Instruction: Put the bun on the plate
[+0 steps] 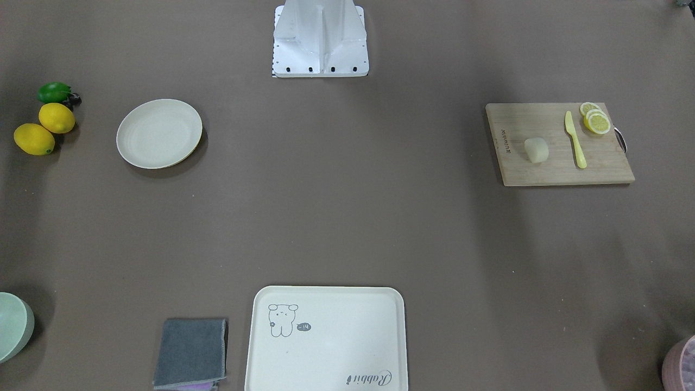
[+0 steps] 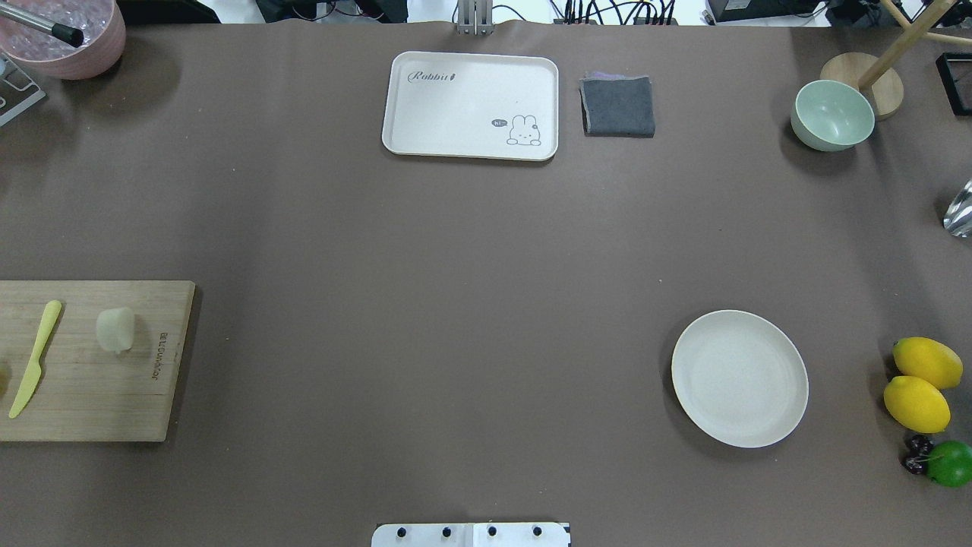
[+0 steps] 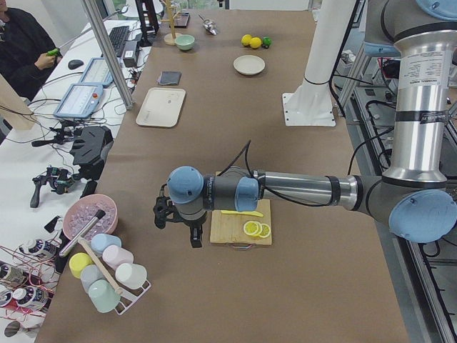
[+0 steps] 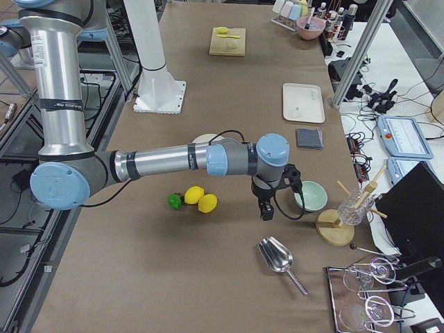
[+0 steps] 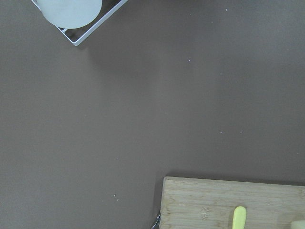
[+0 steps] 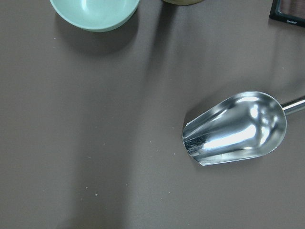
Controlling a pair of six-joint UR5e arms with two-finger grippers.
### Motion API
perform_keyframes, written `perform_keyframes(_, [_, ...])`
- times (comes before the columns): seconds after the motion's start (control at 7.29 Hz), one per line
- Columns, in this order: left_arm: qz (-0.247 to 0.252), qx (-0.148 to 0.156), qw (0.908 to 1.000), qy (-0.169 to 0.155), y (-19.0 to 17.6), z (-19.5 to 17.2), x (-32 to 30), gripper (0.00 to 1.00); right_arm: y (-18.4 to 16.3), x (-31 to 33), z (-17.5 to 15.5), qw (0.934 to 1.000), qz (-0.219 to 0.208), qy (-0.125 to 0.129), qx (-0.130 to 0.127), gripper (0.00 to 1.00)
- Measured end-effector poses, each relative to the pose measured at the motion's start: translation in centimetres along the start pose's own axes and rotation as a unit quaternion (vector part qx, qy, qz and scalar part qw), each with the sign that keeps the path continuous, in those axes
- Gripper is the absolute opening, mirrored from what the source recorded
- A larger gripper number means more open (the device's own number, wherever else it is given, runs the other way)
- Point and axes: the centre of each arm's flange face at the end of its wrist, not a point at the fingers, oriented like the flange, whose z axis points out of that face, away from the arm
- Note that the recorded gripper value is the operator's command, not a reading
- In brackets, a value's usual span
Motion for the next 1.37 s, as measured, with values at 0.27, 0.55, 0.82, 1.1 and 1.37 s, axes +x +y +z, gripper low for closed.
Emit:
perform_keyframes(0.27, [0.003, 0.001, 1.0, -0.003, 0.0, -0.1, 0.1, 0.99, 0.1, 0.3, 0.3, 1.0, 0.003, 0.0, -0.003, 1.0])
perform_keyframes(0.55, [0.004, 0.0, 1.0, -0.005, 0.0, 0.0, 0.2, 0.99, 0.3, 0.6, 0.7, 1.0, 0.004, 0.0, -0.005, 1.0])
perform_keyframes(0.82, [0.008, 0.002, 0.9999, -0.005, 0.1, -0.1, 0.6, 0.99, 0.2, 0.5, 0.8, 1.0, 0.003, 0.0, -0.006, 1.0])
perform_keyframes(1.1, [0.019, 0.008, 0.9997, -0.012, 0.2, -0.6, 1.5, 0.99, 0.1, 0.3, 0.9, 1.0, 0.001, -0.002, -0.006, 1.0])
perform_keyframes(1.37, [0.032, 0.016, 0.9989, -0.032, 0.3, -1.1, 2.5, 0.99, -0.1, 0.2, 0.9, 1.0, 0.0, -0.002, -0.007, 1.0])
